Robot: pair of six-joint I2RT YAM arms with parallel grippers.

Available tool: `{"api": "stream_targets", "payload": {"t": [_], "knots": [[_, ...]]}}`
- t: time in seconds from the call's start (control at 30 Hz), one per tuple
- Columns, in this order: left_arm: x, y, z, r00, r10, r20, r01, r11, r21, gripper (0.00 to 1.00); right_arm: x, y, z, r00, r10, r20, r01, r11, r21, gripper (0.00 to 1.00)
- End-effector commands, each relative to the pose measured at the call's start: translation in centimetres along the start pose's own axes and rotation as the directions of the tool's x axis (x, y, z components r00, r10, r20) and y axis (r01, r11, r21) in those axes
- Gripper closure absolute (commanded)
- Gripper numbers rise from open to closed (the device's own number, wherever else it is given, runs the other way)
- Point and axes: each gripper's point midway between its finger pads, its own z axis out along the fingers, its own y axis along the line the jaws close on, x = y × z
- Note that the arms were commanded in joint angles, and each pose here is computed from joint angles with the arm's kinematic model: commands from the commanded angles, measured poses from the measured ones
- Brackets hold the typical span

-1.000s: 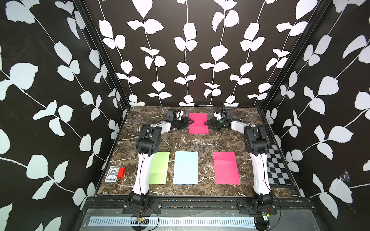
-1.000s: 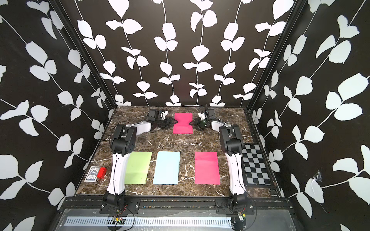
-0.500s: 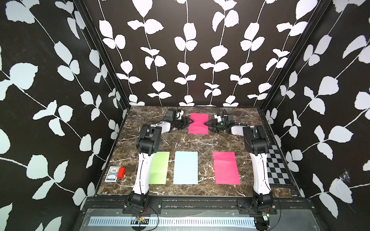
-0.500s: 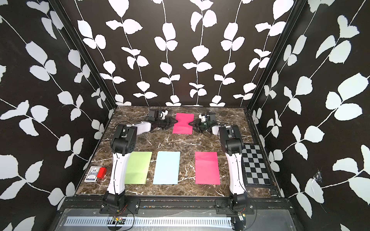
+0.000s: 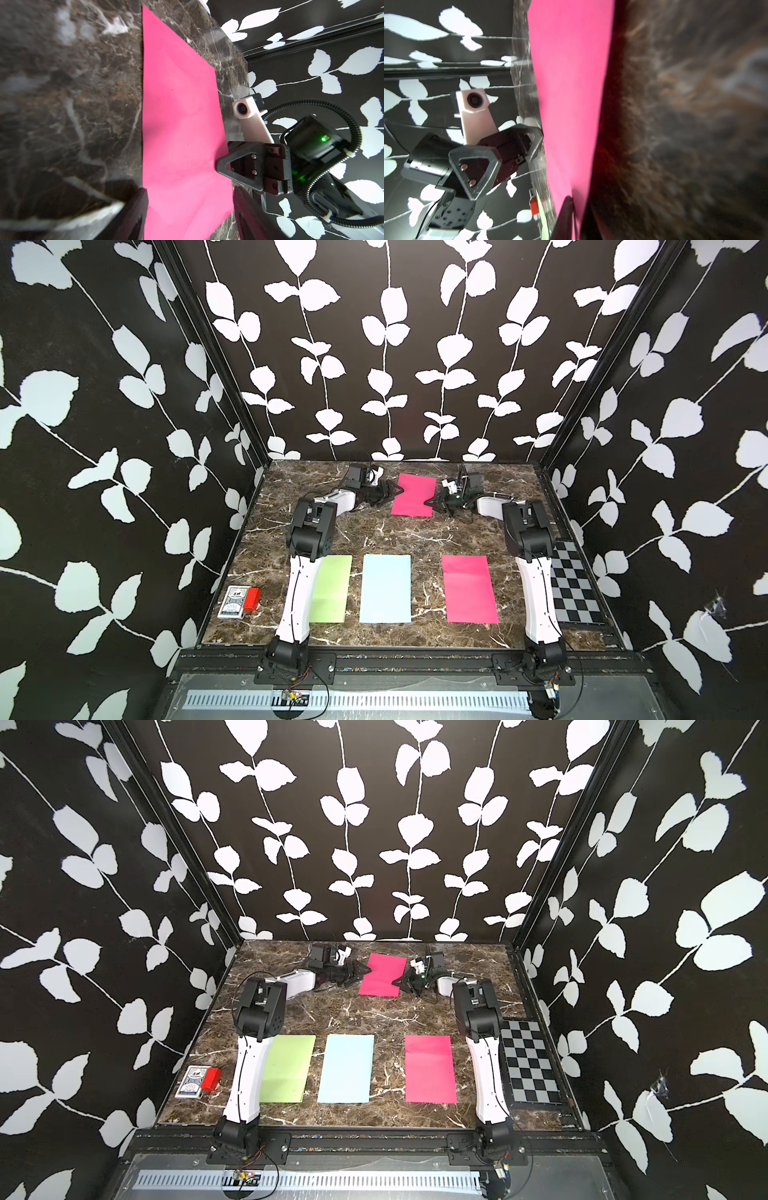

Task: Sort the scattered colored papers by color
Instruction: Pick up the colored paper from the center of the board.

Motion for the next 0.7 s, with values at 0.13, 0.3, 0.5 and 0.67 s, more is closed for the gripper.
{"api": "stream_targets", "payload": {"t": [0.13, 0.3, 0.5, 0.67], "knots": [[0.0, -0.6, -0.8, 1.0, -0.024, -0.004, 0.025, 0.997, 0.071, 0.32, 0.5, -0.8, 0.3, 1.0, 0.004, 0.009, -0.004, 1.0, 0.007, 1.0], [-0.9, -3.5, -3.5, 0.999, 0.015, 0.036, -0.02, 0.99, 0.136, 0.31, 0.4, 3.7, -1.7, 0.995, -0.09, 0.041, 0.092, 0.995, -0.043, 1.0], [0.5, -7.1, -7.3, 0.996, 0.08, 0.045, -0.088, 0.975, 0.205, 0.31, 2.2, 9.0, -4.9, 0.981, -0.177, 0.072, 0.184, 0.977, -0.103, 1.0], [2.0, -10.4, -10.2, 0.992, 0.119, 0.049, -0.128, 0.94, 0.317, 0.32, 5.1, 12.6, -7.1, 0.969, -0.235, 0.08, 0.245, 0.959, -0.143, 1.0]]}}
